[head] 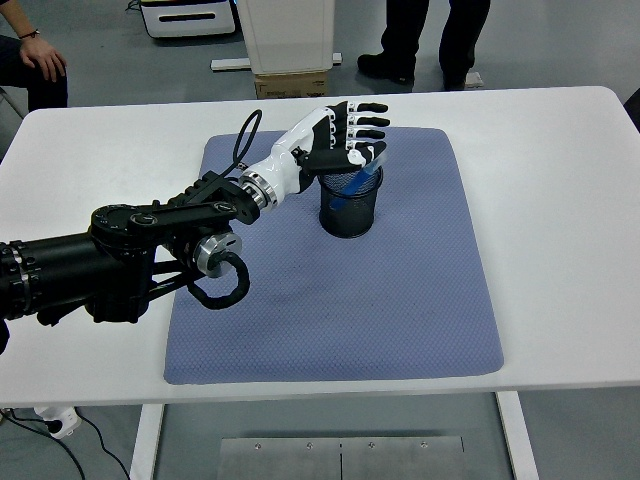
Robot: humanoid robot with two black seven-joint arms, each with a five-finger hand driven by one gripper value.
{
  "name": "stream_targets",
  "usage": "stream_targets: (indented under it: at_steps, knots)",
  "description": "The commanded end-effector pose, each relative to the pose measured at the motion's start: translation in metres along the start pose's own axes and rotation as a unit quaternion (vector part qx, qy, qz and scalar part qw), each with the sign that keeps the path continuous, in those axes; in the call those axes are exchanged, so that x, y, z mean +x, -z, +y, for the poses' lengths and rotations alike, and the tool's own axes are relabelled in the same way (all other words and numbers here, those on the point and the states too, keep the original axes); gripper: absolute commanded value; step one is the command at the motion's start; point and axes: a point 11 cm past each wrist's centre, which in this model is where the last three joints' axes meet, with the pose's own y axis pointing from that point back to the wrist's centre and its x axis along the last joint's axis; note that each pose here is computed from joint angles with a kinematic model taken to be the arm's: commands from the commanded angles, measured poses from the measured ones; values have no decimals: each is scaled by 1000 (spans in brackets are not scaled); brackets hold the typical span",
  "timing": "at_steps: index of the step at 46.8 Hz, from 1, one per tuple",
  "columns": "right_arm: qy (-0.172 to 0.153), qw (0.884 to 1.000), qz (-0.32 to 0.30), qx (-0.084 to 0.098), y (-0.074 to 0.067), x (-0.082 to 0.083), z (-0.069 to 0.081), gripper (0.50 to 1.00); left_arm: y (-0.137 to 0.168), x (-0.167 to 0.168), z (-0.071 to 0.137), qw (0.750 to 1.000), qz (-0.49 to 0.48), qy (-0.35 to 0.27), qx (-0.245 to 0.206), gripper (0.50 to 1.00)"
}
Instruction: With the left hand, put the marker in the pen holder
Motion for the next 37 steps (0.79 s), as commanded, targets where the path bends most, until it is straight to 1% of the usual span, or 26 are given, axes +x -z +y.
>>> stream_targets:
  at_steps: [1, 5, 9, 14, 16, 19, 28, 37]
  knots:
    - [0, 1000, 0, 0, 0, 0, 0, 1000, -1, -1, 0, 1000, 2, 0, -3, 748]
    - [0, 1000, 0, 0, 0, 0, 0, 1000, -5, 0, -1, 1000, 5, -2, -8, 768]
    - [0, 1000, 0, 0, 0, 0, 0, 1000, -12, 2, -3, 1000, 10, -5, -17, 842]
    - [0, 1000, 0, 0, 0, 0, 0, 1000, -25, 7, -6, 999, 16, -12, -34, 962]
    - [0, 1000, 0, 0, 0, 0, 0, 1000, -30, 9, -7, 999, 17, -14, -40, 1000]
    - [0, 1000, 0, 0, 0, 0, 0, 1000, -35, 13, -7, 999, 16, -18, -46, 1000]
    - [0, 1000, 0, 0, 0, 0, 0, 1000, -45, 49, -1, 997, 0, -58, -57, 1000]
    - [0, 1000, 0, 0, 0, 0, 0, 1000, -42, 103, 17, 991, -43, -117, -51, 1000]
